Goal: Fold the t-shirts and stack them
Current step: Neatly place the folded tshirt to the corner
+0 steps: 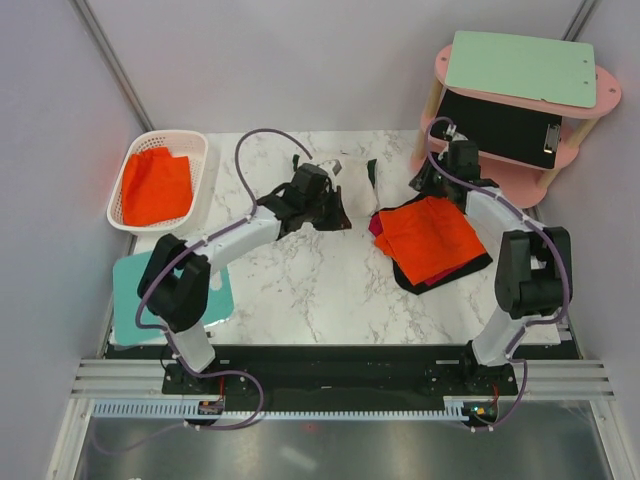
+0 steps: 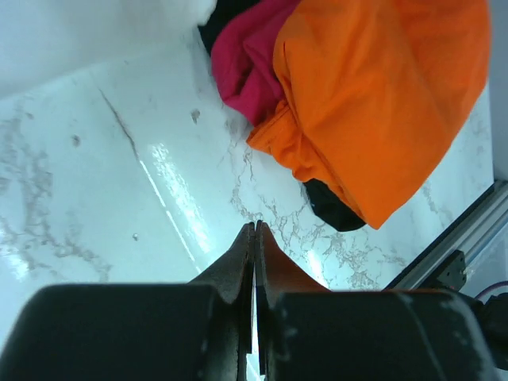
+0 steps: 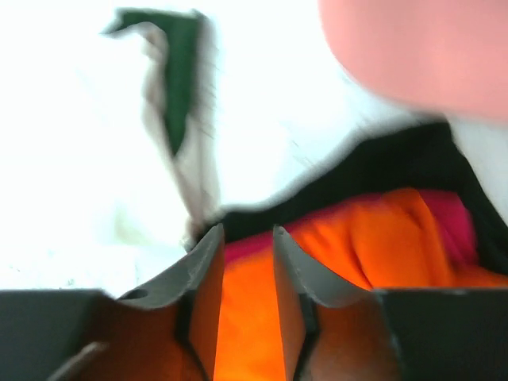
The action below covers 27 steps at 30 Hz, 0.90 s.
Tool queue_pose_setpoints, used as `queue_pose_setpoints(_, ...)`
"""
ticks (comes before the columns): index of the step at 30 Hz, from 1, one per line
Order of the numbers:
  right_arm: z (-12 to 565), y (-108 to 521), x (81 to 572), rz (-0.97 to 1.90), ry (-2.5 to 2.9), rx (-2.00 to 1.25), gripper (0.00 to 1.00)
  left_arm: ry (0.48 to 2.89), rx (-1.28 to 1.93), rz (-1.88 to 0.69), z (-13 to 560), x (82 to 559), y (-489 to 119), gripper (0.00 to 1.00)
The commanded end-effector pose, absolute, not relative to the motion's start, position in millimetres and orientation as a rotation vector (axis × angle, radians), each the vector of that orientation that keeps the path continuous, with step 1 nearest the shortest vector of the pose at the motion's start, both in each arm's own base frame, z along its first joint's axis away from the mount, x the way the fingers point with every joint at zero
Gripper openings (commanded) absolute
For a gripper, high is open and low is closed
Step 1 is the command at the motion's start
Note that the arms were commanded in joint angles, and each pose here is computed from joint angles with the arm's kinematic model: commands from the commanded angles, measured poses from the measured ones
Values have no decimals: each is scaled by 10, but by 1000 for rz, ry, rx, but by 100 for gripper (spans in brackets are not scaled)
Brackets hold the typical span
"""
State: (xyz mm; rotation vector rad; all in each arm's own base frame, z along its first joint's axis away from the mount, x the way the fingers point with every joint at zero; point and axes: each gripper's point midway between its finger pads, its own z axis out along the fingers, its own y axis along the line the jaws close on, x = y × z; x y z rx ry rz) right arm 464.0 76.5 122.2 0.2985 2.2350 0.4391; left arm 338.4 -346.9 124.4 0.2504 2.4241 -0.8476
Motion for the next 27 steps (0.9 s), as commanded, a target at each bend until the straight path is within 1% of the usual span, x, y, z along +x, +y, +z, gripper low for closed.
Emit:
queue_pose_setpoints(1, 1325, 1298, 4981, 688, 2203, 134, 45, 2386, 241, -740, 1401, 3459, -3057, 2)
queue_pose_setpoints(2, 1305, 1383, 5026, 728, 2203, 121, 49, 2390, 216, -719, 1383, 3497, -2964, 2)
queue_pose_setpoints(4, 1228, 1565, 5143, 825, 2198, 87, 71, 2411, 201, -698, 1310, 3455, -2852, 2)
queue_pose_setpoints(5, 1245, 1621, 5179, 881, 2192, 112, 78, 2418, 183, -678, 1275, 3475, -2775, 3)
queue_pose_setpoints(6, 1163, 1664, 5249, 904, 2185, 109, 96, 2431, 175, -661, 1235, 3454, -2730, 6)
queue_pose_setpoints(7, 1138, 1708, 5275, 922, 2187, 109, 98, 2449, 168, -643, 1159, 3431, -2673, 6)
queue_pose_setpoints(8, 1171, 1759, 5318, 954, 2181, 98, 98, 2449, 152, -632, 1157, 3438, -2613, 8)
queue_pose_setpoints(10, 996, 1838, 5338, 1001, 2211, 104, 98, 2463, 137, -614, 1094, 3412, -2539, 9)
queue_pose_setpoints(16, 769, 2038, 5385, 1082, 2248, 105, 98, 2485, 112, -592, 1000, 3394, -2432, 8)
queue_pose_setpoints(20, 647, 2072, 5318, 1017, 2294, 109, 98, 2496, 99, -574, 954, 3384, -2391, 8)
queue_pose_setpoints(23, 743, 2049, 5227, 932, 2298, 97, 98, 2498, 97, -562, 935, 3383, -2362, 8)
queue_pose_setpoints(27, 713, 2050, 5164, 834, 2333, 82, 98, 2510, 87, -548, 881, 3375, -2320, 7)
